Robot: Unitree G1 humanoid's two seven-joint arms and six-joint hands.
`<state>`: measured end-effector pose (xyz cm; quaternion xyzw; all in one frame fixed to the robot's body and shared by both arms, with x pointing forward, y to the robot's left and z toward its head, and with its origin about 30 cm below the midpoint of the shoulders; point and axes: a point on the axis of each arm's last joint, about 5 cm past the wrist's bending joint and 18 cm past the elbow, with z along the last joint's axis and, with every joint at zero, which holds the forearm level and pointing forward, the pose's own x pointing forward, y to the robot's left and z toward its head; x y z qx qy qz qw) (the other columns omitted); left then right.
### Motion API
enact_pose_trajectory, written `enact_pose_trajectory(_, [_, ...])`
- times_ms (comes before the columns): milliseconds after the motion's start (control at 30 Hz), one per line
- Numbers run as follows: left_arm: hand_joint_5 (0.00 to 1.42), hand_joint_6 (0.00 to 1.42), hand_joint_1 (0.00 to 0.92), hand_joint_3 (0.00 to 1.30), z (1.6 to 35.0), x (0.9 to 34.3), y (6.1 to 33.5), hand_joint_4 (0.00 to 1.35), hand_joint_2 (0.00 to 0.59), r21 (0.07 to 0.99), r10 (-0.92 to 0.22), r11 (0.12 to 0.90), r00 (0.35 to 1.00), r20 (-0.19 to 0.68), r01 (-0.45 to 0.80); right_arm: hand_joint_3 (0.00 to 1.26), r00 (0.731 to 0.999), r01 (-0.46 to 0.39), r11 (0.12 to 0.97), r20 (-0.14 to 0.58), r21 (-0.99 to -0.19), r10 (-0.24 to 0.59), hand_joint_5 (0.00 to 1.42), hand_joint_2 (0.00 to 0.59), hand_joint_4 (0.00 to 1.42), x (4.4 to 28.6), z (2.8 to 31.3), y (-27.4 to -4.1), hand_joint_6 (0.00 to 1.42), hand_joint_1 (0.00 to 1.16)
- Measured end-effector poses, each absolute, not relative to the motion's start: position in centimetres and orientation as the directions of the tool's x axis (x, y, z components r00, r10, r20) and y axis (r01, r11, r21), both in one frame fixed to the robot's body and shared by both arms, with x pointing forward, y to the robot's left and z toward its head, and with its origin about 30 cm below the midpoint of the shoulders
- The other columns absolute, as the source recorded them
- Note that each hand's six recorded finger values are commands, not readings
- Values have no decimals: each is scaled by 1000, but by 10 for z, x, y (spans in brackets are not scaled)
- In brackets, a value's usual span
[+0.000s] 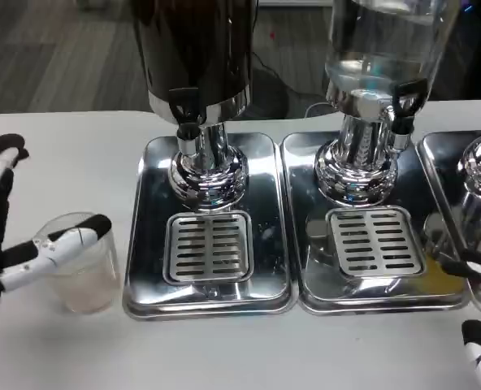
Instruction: Grasp the cup under the faucet to collect the drink, then remove the cup.
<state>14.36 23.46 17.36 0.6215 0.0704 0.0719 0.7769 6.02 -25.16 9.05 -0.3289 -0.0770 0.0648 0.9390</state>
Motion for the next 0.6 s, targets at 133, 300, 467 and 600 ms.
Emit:
enact_pose_trajectory(133, [287, 540, 88, 122, 166, 160, 233, 91, 37, 977, 213, 207, 971, -106, 61, 259, 979, -70, 784, 108, -616, 172, 96, 498, 108, 54, 91, -255, 25, 528])
enact_pose_trajectory(300, [308, 564, 86, 121, 155, 168, 227, 99, 39, 970, 203, 206, 964, -172, 129, 262, 981, -72, 784, 97, -617, 166, 107, 501, 118, 48, 90, -259, 25, 522])
enact_pose_trajectory(467, [338, 595, 167, 121, 145, 174, 221, 109, 48, 962, 192, 201, 956, -224, 185, 262, 981, -74, 787, 96, -612, 167, 108, 504, 119, 45, 91, -261, 41, 521])
enact_pose_trajectory(600, [367, 639, 237, 111, 141, 178, 216, 110, 59, 959, 178, 191, 953, -243, 209, 269, 981, -78, 789, 93, -609, 169, 108, 531, 119, 44, 91, -262, 45, 514])
